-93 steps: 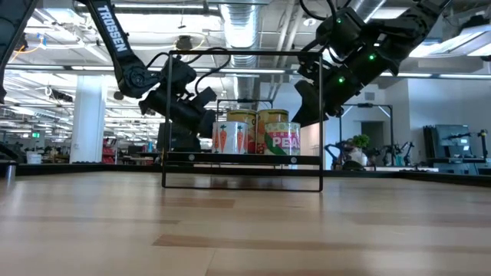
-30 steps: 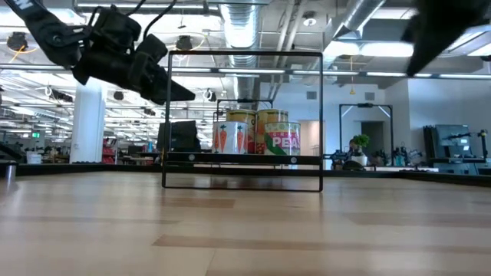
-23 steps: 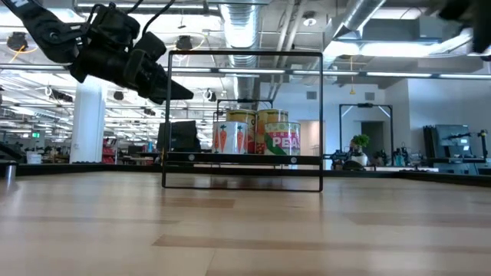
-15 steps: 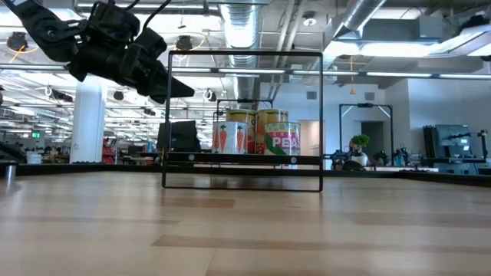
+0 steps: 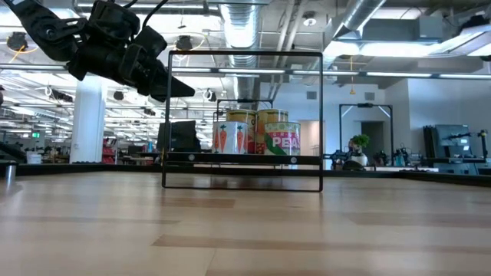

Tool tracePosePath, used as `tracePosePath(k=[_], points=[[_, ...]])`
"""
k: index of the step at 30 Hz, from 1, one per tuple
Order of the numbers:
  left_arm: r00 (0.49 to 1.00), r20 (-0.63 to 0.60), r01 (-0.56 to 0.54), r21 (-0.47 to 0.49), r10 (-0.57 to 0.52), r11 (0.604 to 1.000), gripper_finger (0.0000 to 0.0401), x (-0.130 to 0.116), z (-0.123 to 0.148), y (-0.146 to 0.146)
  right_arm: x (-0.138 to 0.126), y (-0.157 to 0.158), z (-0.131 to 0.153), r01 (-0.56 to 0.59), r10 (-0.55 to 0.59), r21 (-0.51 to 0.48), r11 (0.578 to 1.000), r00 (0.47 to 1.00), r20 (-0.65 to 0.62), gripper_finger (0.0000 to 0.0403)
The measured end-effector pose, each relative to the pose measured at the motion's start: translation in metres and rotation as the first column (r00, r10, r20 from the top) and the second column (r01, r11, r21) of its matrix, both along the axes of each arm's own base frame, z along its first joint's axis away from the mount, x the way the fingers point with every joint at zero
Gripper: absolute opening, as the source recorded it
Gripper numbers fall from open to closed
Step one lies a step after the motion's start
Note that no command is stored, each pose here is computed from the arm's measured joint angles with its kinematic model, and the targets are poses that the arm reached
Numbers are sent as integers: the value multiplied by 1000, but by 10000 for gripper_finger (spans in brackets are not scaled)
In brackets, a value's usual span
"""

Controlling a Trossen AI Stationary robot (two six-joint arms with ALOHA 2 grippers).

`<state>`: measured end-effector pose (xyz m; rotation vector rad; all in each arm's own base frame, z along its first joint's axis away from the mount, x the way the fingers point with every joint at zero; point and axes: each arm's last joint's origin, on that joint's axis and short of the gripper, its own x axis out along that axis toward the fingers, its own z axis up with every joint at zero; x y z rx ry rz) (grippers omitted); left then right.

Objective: Pick and place cans onto a shelf
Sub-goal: Put the large blue can on the shelf aligned with the other blue can

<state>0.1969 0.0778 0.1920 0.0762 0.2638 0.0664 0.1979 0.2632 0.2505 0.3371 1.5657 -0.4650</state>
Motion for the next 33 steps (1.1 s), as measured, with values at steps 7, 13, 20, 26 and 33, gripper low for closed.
tracePosePath(k=[7, 13, 20, 26, 33], points=[[1000, -9, -16, 2, 16, 1000, 9, 0, -1, 0, 10, -6, 0, 110, -110, 9, 994, 994, 16, 164], [1000, -19, -15, 2, 15, 1000, 9, 0, -2, 0, 4, -6, -8, 186, -186, -12, 983, 983, -10, 171], [1000, -20, -13, 6, 14, 1000, 9, 0, -2, 0, 3, -5, -19, 185, -185, 7, 983, 983, -20, 181], [1000, -20, -14, 5, 14, 1000, 9, -1, -2, 0, 4, -6, -26, 125, -124, 40, 991, 992, -32, 144], [1000, -22, -12, -17, 12, 1000, 9, -1, -2, 0, 16, -14, -20, -49, 49, 50, 998, 999, 6, 16]])
